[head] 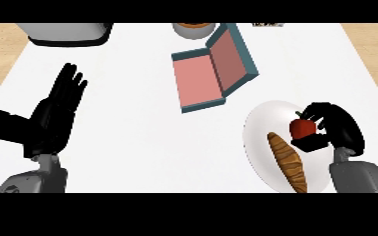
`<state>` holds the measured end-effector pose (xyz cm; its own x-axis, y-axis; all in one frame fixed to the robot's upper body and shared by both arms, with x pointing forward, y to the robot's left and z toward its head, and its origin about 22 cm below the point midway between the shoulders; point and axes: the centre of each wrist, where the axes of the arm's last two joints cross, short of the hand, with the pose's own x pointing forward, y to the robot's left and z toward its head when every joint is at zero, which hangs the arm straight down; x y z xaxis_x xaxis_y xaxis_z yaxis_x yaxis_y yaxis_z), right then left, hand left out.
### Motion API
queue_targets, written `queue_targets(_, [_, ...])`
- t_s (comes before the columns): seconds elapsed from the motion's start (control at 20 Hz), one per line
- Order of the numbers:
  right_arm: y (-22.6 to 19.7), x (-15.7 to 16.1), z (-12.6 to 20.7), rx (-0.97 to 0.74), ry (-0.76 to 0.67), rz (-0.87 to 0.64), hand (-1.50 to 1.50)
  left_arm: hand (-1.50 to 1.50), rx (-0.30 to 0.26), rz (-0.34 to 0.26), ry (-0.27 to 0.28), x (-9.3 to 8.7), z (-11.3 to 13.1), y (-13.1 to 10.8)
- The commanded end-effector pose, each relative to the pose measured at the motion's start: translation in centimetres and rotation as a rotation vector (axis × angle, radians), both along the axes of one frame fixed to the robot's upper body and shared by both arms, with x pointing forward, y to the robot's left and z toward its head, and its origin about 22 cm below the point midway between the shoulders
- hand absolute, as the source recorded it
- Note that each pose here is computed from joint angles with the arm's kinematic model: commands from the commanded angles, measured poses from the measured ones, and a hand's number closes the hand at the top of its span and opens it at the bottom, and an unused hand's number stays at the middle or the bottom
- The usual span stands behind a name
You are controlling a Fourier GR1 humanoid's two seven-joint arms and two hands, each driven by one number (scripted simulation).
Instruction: Pick the bell pepper from the plate and place it in the cardboard box
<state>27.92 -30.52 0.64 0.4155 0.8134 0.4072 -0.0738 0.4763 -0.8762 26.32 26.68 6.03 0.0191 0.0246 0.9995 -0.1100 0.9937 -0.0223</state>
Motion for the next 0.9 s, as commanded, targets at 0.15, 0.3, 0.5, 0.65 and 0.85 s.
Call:
queue_targets(0.15, [17.3, 1.4, 1.3, -0.066, -0.07, 0.294, 1.5, 0.0, 0.004, -0.067, -0.001, 0.6, -0.4, -1.4])
queue_targets(0.3, [21.8, 1.9, 3.0, -0.116, -0.087, 0.473, 1.5, 0.0, 0.0, -0.158, -0.029, 1.1, 0.4, -3.3])
queue_targets(0.5, [26.2, 2.6, 5.9, -0.223, -0.166, 0.499, 1.5, 0.0, 0.008, -0.205, -0.03, 1.7, 0.6, -4.4])
queue_targets(0.65, [28.9, 2.8, 7.8, -0.282, -0.227, 0.509, 1.5, 0.0, 0.013, -0.231, -0.027, 2.2, 0.9, -5.4])
queue_targets(0.85, [31.9, 2.7, 10.7, -0.353, -0.28, 0.528, 1.5, 0.0, -0.004, -0.239, -0.021, 2.8, 0.9, -6.1])
